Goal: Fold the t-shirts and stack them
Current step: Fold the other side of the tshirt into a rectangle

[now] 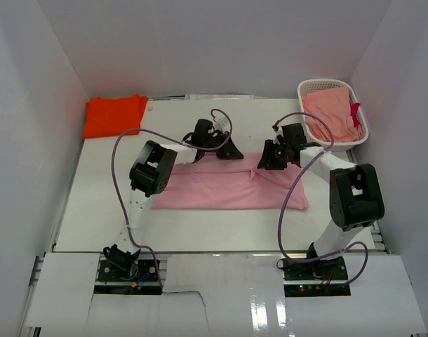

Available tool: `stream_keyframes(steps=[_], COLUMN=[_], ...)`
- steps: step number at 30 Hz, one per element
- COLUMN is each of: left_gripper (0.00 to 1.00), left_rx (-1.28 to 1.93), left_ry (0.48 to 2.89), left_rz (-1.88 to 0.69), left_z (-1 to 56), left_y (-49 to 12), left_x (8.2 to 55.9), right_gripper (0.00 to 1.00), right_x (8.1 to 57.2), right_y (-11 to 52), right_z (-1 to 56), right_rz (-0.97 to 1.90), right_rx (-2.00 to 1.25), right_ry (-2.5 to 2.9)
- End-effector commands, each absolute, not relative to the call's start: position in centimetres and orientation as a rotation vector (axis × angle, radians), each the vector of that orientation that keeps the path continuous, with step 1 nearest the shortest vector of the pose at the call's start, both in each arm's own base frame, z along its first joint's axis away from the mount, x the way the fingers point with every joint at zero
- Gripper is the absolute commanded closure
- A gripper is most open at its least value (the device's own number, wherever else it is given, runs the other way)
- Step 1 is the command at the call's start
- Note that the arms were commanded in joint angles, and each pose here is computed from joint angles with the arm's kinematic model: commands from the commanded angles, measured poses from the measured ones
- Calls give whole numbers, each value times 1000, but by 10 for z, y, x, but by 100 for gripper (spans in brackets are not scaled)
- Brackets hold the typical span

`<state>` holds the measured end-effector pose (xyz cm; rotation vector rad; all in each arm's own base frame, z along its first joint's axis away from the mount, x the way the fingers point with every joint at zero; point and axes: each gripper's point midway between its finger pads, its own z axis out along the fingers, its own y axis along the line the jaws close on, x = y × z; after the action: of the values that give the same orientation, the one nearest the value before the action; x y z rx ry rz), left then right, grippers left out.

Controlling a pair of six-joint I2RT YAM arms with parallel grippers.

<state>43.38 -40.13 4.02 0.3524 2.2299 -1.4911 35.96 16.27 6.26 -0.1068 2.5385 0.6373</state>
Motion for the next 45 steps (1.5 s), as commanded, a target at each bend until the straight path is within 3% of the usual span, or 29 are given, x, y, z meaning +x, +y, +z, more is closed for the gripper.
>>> stream_keyframes(steps=[1, 10, 15, 17, 31, 41, 45], left_gripper=[100, 100, 100, 100, 100, 100, 100], left_rx=[406, 419, 438, 440, 433, 442, 445], left_ry=[2182, 2221, 2275, 2321, 2414, 2422, 2427], left_rz=[-1533, -1507, -1383, -1331, -1279, -1262, -1256], left_z=[59, 44, 31, 22, -6, -8, -10], left_y=[-412, -420, -422, -422, -420, -424, -425], left_x=[434, 431, 440, 438, 432, 431, 430], right_gripper=[57, 58, 66, 74, 90, 84, 68], right_x=[380, 392, 393, 392, 377, 334, 317], right_y=[173, 176, 179, 180, 186, 189, 192], right_z=[79, 81, 80, 79, 81, 77, 81], right_rz=[661, 646, 642, 638, 643, 640, 677], right_rx=[-150, -165, -173, -174, -208, -191, -200], right_ry=[2461, 2454, 2462, 2462, 2473, 2490, 2473])
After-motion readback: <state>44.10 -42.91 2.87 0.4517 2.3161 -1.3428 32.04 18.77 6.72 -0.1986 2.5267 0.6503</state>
